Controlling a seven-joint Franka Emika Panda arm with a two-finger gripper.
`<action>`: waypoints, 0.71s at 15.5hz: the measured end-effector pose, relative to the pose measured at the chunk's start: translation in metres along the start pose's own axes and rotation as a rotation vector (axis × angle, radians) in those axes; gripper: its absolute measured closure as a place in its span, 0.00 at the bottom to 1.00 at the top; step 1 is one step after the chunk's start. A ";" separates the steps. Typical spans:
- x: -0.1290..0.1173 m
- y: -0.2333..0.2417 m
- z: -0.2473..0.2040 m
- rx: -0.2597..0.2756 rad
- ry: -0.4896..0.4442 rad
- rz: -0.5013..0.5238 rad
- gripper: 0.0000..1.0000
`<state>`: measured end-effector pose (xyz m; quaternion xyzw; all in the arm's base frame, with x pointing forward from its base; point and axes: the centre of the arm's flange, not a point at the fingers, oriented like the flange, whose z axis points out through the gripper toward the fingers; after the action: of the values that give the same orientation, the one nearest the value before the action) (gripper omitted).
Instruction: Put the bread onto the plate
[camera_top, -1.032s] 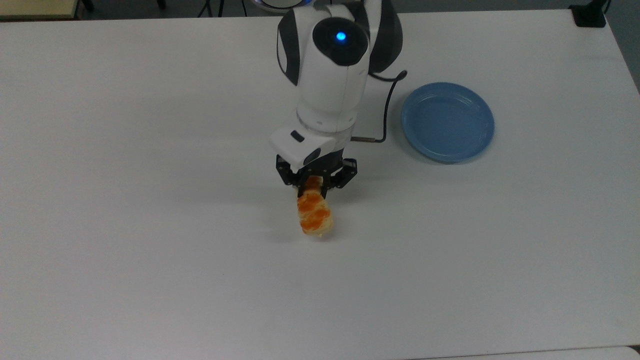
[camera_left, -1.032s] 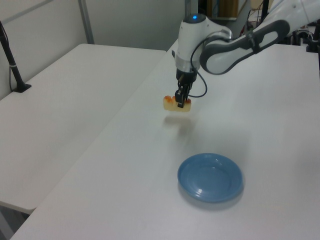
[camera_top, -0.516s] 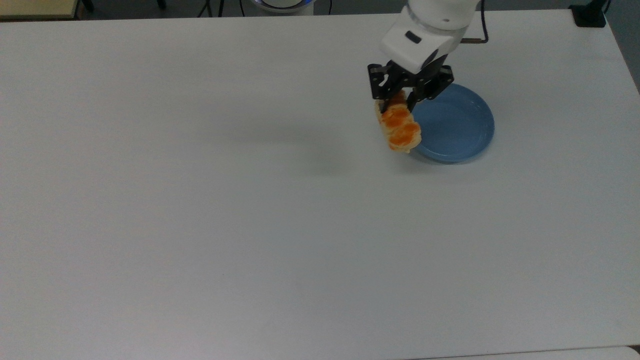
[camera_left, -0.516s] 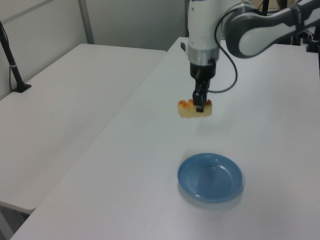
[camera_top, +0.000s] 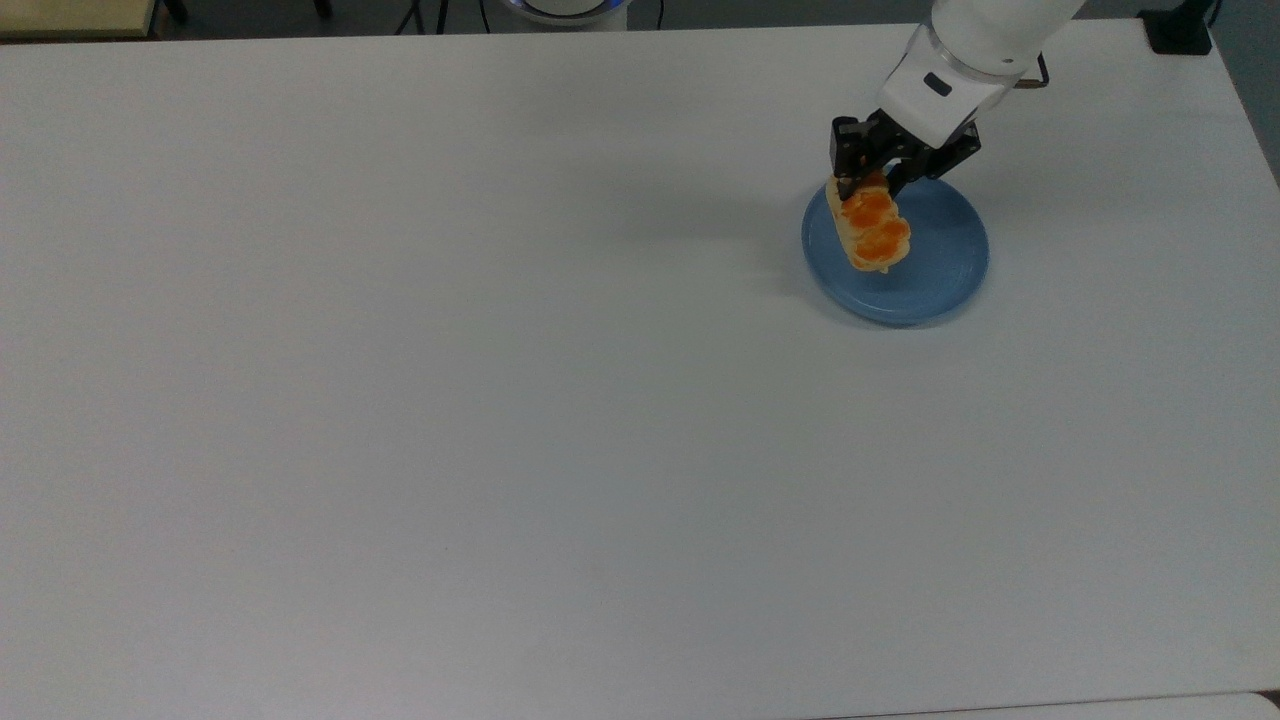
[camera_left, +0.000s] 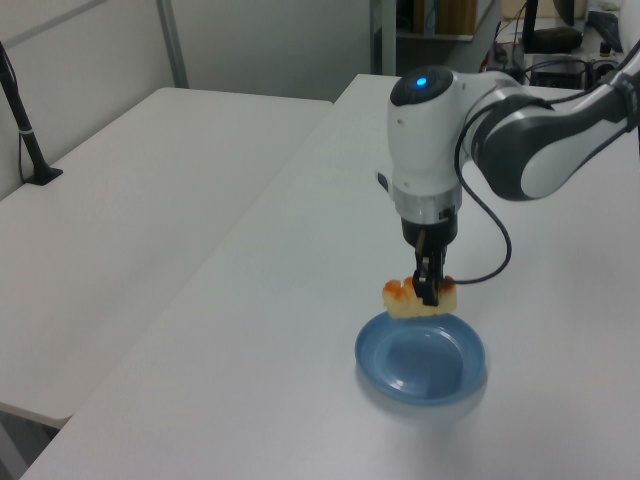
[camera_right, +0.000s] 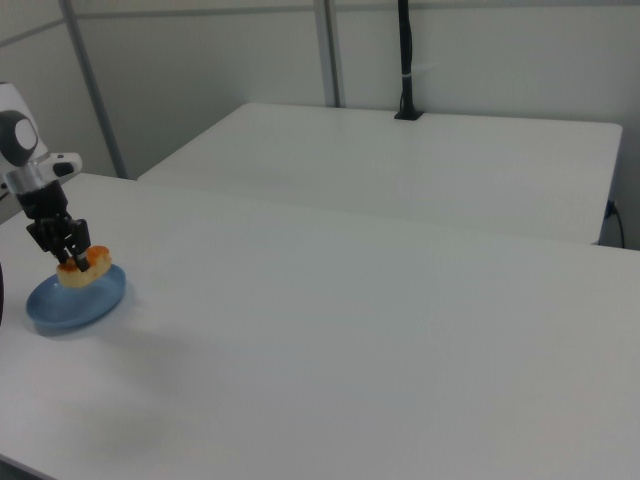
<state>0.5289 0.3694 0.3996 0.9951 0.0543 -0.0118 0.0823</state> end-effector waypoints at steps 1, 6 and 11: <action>-0.001 -0.008 0.004 0.007 0.008 0.018 0.56; -0.003 -0.037 0.037 0.033 0.023 0.075 0.55; -0.005 -0.055 0.068 0.029 0.003 0.075 0.39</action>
<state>0.5173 0.4117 0.3237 0.9975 0.0168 -0.0079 0.0681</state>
